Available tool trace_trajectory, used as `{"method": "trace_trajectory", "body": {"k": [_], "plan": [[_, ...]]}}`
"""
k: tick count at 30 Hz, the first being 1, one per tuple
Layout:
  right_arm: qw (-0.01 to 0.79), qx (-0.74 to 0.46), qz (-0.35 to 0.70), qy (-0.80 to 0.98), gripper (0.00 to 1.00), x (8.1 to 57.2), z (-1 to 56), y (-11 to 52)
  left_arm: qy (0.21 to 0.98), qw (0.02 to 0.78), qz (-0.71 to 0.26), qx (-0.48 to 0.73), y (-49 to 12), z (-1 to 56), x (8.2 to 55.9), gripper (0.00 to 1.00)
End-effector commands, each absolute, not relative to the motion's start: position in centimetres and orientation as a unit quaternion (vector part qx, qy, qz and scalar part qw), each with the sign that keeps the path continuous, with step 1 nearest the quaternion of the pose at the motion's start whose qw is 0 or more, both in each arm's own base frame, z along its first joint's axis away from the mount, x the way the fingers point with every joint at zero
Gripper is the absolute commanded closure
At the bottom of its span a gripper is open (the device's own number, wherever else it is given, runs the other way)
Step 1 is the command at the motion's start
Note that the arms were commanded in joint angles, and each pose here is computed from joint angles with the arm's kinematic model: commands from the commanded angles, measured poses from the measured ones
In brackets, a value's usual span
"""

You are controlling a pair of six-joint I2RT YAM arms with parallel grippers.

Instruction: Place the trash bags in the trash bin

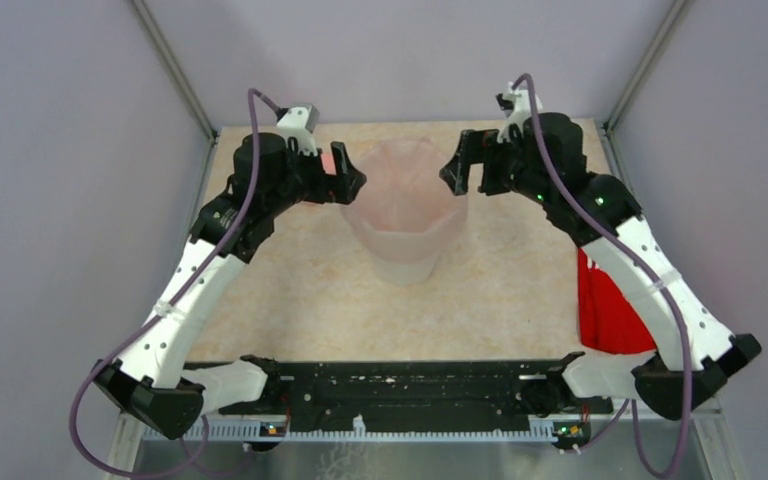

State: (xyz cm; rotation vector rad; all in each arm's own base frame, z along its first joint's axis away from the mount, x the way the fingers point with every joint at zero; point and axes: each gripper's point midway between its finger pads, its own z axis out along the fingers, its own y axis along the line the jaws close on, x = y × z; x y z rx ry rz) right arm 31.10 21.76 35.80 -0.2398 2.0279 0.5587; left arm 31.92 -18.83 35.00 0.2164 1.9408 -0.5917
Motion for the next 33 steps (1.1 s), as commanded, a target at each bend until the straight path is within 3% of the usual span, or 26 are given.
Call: {"method": "trace_trajectory", "body": {"k": [1, 16, 33], "plan": [[0.558, -0.083, 0.261, 0.784, 0.01, 29.3, 40.1, 20.2, 0.783, 0.558, -0.255, 0.101, -18.0, 38.3, 30.4, 0.02], [0.603, -0.061, 0.308, 0.734, 0.01, 25.7, 40.0, 18.3, 0.777, 0.563, -0.257, 0.11, -16.8, 37.9, 27.5, 0.02], [0.614, -0.049, 0.307, 0.726, 0.01, 25.0, 39.1, 17.3, 0.768, 0.575, -0.257, 0.115, -16.3, 37.4, 26.7, 0.02]]}}
